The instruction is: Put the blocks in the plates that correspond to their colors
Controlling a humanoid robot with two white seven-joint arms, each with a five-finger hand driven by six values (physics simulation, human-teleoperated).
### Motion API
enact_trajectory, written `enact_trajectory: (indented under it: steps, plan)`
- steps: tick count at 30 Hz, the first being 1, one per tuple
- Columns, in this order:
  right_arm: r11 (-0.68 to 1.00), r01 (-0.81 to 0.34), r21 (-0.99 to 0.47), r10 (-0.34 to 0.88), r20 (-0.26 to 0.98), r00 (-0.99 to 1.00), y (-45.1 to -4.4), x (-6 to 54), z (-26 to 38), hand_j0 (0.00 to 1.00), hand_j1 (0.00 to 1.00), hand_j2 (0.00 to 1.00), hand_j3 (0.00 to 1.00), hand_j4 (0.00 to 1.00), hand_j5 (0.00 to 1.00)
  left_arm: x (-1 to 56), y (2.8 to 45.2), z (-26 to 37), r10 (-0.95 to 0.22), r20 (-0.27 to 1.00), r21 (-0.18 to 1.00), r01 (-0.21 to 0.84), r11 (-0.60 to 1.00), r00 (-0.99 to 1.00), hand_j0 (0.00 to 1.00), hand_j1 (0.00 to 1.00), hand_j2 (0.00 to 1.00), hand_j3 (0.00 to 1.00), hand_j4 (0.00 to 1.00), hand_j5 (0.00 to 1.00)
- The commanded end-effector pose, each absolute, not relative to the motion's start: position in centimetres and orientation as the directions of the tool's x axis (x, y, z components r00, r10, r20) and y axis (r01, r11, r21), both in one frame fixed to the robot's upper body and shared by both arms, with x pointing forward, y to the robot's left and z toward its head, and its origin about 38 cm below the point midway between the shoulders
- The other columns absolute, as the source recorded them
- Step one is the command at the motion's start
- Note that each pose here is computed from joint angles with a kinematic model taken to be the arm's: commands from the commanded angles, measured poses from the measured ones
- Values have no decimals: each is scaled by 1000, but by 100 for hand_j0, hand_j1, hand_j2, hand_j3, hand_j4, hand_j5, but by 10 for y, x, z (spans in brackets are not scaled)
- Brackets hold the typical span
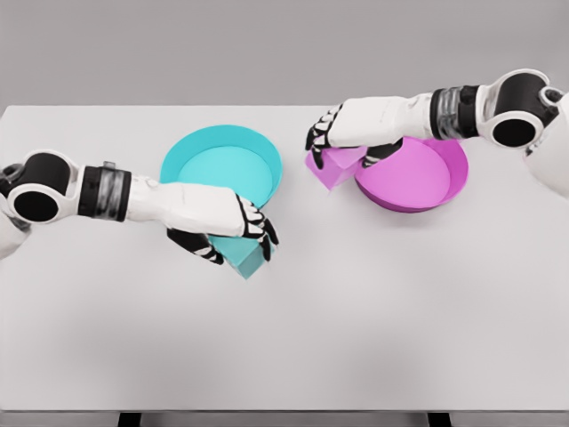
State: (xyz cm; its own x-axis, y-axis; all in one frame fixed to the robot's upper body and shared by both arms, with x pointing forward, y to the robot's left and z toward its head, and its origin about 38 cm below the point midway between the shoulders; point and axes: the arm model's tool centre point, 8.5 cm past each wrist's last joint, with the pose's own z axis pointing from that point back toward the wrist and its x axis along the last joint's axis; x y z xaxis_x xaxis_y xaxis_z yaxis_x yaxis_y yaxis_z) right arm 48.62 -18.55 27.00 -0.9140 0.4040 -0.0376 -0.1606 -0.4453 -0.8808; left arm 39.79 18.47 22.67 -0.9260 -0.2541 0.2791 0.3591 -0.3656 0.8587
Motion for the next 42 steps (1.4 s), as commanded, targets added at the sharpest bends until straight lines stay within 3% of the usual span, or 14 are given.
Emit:
enact_trajectory:
  steps: [1, 4, 8, 19, 20, 21, 33, 37, 42]
  plan:
    - [-407, -160, -899, 441, -40, -897, -200, 491, 285, 49, 49, 49, 49, 49, 49, 409, 193, 235, -289, 270, 871, 361, -332, -918, 60, 60, 60, 60, 60, 60]
    - [-400, -184, -898, 501, -47, -864, -231, 495, 289, 49, 49, 49, 49, 49, 49, 420, 201, 238, -326, 269, 876, 371, -309, -906, 60, 60, 60, 60, 60, 60]
    - [-370, -314, -875, 631, 12, -776, -277, 516, 263, 50, 50, 50, 50, 50, 50, 428, 204, 239, -365, 292, 872, 403, -277, -884, 60, 60, 60, 60, 60, 60]
    - [-402, -365, -840, 652, 17, -758, -276, 522, 236, 52, 52, 52, 52, 52, 52, 461, 205, 240, -441, 330, 880, 441, -176, -834, 60, 60, 60, 60, 60, 60]
    - [-400, -368, -839, 655, 18, -755, -278, 522, 236, 65, 65, 65, 65, 65, 65, 464, 204, 239, -446, 335, 881, 444, -163, -830, 60, 60, 60, 60, 60, 60]
    - [-400, -374, -837, 663, 17, -749, -281, 524, 235, 100, 100, 100, 100, 100, 100, 468, 205, 237, -454, 344, 878, 453, -155, -822, 60, 60, 60, 60, 60, 60]
    - [-357, -349, -866, 673, 21, -740, -286, 527, 256, 100, 100, 100, 100, 100, 100, 514, 221, 206, -570, 455, 832, 554, -1, -684, 61, 61, 61, 61, 61, 61]
    - [-209, -377, -902, 694, 135, -707, -312, 522, 276, 100, 100, 100, 100, 100, 100, 521, 228, 197, -598, 479, 815, 578, 31, -643, 61, 61, 61, 61, 61, 61]
    - [-195, -387, -901, 729, 131, -672, -337, 518, 278, 100, 100, 100, 100, 100, 100, 528, 235, 183, -638, 503, 788, 613, 60, -584, 61, 61, 61, 61, 61, 61]
